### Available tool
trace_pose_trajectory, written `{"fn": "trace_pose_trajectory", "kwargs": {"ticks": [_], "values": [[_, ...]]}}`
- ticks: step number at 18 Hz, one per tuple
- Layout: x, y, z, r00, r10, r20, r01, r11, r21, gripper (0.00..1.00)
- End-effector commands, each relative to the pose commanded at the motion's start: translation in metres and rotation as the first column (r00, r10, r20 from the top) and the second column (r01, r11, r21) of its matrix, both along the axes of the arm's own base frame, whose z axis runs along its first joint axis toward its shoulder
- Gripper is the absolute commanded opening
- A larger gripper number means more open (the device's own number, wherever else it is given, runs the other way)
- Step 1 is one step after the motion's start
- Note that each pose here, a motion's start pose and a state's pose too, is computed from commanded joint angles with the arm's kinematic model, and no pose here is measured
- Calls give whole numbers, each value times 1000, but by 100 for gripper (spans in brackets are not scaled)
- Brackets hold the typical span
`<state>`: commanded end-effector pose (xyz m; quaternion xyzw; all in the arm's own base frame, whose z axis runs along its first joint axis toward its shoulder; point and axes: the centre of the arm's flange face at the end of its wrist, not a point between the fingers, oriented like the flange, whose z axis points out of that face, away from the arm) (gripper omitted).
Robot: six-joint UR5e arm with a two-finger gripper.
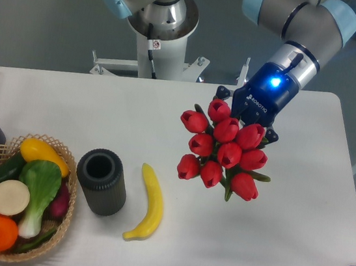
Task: Insert the flowers into the vase
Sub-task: 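Carry the red tulip bunch with the gripper over the grey vase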
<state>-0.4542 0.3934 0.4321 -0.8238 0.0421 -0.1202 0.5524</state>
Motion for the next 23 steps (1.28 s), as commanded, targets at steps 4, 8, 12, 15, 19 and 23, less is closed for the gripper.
{"fn": "trace_pose_trajectory", "kwargs": {"ticks": [4,8,12,15,19,23], "values": [[5,1,-3,1000,-3,-18,4,1000,6,34],[6,1,-5,1000,-4,-14,4,1000,6,34],[6,3,-4,1000,-14,-11,14,999,37,34],[8,4,-2,1000,-19,-4,20,998,58,34],[23,20,1,998,-64,-19,65,992,112,34],[35,32,-2,993,-116,35,104,966,237,34]]}}
